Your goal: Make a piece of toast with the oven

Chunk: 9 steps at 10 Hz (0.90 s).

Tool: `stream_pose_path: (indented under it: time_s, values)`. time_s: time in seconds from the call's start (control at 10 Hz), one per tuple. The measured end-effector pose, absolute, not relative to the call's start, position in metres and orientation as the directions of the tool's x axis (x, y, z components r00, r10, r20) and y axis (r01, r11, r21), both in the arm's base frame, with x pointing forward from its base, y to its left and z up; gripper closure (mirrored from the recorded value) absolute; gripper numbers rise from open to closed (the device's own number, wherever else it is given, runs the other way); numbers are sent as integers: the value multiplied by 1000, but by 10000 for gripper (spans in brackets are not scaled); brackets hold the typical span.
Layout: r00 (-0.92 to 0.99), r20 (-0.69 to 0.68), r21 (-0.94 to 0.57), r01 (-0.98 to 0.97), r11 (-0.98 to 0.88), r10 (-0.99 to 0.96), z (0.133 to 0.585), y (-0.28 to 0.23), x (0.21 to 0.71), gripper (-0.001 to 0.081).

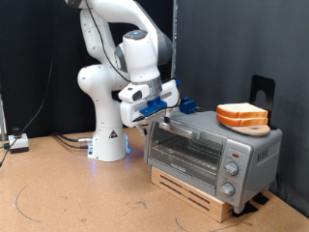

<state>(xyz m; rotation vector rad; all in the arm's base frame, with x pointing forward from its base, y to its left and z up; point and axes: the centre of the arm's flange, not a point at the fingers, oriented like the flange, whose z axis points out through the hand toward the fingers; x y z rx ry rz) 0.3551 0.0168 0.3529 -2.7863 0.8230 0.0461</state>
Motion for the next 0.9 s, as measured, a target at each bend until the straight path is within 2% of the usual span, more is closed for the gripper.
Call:
stream_pose_path:
  time_s: [0.6, 0.9]
  values:
    - [792, -42, -146, -608, -780, -609, 333, -32, 381, -1]
    - [775, -33, -129, -629, -767, -631, 313, -37, 402, -1]
